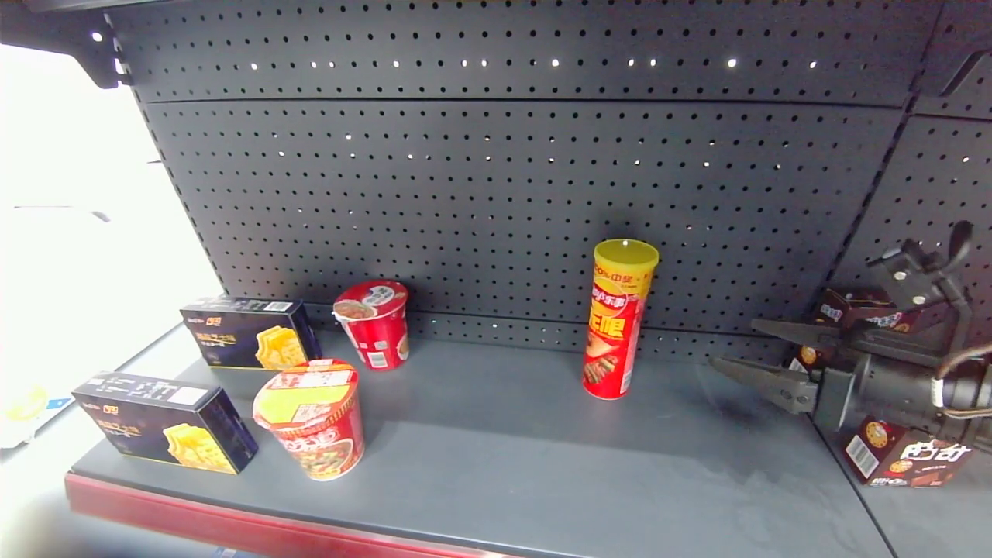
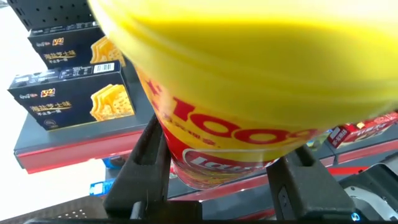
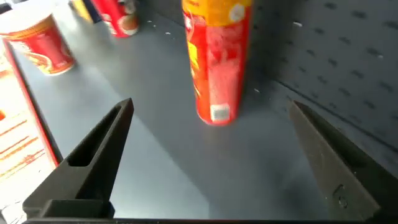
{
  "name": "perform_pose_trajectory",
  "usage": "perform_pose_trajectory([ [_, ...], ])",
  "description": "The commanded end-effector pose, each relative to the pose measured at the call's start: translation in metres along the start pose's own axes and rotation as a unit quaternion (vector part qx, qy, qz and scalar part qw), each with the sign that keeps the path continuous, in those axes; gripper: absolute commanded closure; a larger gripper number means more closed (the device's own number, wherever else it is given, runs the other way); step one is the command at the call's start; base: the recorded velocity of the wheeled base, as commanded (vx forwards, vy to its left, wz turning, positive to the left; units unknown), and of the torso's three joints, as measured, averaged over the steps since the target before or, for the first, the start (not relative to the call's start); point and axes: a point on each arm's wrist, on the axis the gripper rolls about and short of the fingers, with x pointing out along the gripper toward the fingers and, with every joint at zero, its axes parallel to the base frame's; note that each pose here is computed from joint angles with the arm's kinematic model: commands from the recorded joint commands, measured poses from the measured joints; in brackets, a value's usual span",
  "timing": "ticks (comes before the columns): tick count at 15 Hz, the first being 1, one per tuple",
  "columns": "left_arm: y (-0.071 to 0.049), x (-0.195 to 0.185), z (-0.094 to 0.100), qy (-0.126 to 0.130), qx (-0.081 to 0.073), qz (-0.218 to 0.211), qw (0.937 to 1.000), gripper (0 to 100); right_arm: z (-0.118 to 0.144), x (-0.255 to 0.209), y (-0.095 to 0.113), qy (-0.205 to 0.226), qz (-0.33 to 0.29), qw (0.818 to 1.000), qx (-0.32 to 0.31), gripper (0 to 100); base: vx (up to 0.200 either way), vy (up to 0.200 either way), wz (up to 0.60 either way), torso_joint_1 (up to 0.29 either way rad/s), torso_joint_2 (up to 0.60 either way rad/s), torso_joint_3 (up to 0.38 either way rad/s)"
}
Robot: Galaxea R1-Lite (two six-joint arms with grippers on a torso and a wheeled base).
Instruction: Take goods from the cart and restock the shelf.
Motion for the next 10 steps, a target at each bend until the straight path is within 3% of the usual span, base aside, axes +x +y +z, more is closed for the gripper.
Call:
perform_pose_trajectory([
  [1,0.0,0.0,-0.001,0.0,0.0,0.0,1.0,100,-0.006,0.033,-0.02,0.018,0.019,1.0,0.01,0,0.0,0.0,0.0,0.0,0.0,0.0],
  [5,-0.001,-0.004,-0.009,-0.003,-0.001,0.0,1.0,100,-0.001,0.061,-0.035,0.008,0.023,1.0,0.003,0,0.0,0.0,0.0,0.0,0.0,0.0],
  [10,-0.002,-0.01,-0.016,-0.016,-0.019,0.0,0.9997,100,-0.016,0.085,-0.044,0.029,0.05,0.998,0.002,0,0.0,0.0,0.0,0.0,0.0,0.0],
])
